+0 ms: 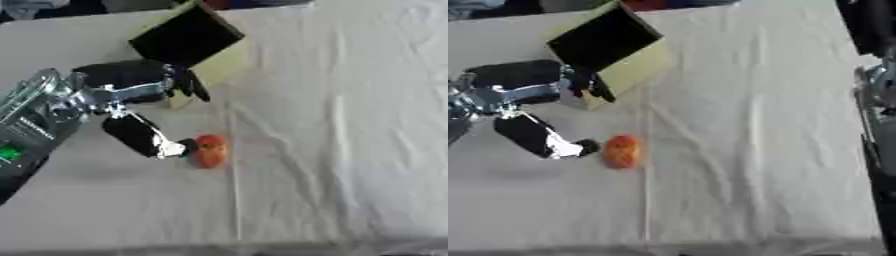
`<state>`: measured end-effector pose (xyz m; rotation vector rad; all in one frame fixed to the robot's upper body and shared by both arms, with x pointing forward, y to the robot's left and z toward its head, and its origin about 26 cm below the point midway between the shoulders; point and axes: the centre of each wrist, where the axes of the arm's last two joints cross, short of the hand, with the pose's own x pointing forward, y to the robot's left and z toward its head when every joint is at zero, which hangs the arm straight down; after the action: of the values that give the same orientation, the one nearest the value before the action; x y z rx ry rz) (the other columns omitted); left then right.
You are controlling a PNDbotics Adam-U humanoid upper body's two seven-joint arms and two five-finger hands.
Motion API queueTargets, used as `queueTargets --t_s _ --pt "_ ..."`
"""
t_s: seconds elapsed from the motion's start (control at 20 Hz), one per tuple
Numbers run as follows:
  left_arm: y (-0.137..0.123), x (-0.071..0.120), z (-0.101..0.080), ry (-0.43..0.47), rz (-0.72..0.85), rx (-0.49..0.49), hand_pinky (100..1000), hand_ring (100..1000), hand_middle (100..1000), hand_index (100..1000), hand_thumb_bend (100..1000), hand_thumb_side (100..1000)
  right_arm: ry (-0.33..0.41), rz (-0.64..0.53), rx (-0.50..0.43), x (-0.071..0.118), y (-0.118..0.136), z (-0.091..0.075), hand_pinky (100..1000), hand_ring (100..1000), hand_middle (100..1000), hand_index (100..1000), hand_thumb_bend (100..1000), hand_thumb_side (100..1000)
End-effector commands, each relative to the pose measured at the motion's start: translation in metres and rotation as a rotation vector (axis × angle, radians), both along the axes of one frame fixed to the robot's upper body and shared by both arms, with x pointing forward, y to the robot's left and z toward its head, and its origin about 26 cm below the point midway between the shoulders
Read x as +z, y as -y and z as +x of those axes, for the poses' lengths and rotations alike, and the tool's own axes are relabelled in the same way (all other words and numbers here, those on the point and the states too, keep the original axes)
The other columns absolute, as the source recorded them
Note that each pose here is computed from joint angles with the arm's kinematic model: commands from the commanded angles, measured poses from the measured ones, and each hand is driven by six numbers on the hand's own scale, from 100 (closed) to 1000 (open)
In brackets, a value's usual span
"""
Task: Pick up objects on the table and place them in the box.
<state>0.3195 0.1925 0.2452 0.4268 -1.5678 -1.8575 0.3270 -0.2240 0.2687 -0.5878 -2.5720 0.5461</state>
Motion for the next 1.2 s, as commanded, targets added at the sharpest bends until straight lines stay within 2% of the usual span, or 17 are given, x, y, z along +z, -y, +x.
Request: queueTargets --t_s 0.05,0.4,0.6,0.9,1.2 --pt "-0.004 0.012 -0.003 0.050 -0.027 0.007 765 831 793 861 351 454 0.023 -0.004 0.005 0.006 0.001 -0.002 825 717 591 812 100 954" --pt "-0.017 0.029 -0.017 0.162 -0.110 0.023 775 832 785 859 314 443 0.035 -0.010 0.001 0.009 0.002 -0.003 826 719 591 812 100 951" --pt "-0.019 0.032 -0.017 0.210 -0.139 0.018 776 837 788 865 337 456 0.042 -0.015 -0.008 0.011 0.004 -0.003 826 719 590 812 100 952" --pt "-0.007 0.029 -0.016 0.197 -0.082 -0.004 781 850 795 876 398 504 0.040 -0.014 -0.010 0.011 0.005 -0.003 825 718 588 812 100 955" --pt "0.002 0.012 0.000 0.132 -0.023 0.013 779 851 794 876 426 521 0.038 -0.011 -0.006 0.011 0.005 -0.003 826 718 588 812 100 956"
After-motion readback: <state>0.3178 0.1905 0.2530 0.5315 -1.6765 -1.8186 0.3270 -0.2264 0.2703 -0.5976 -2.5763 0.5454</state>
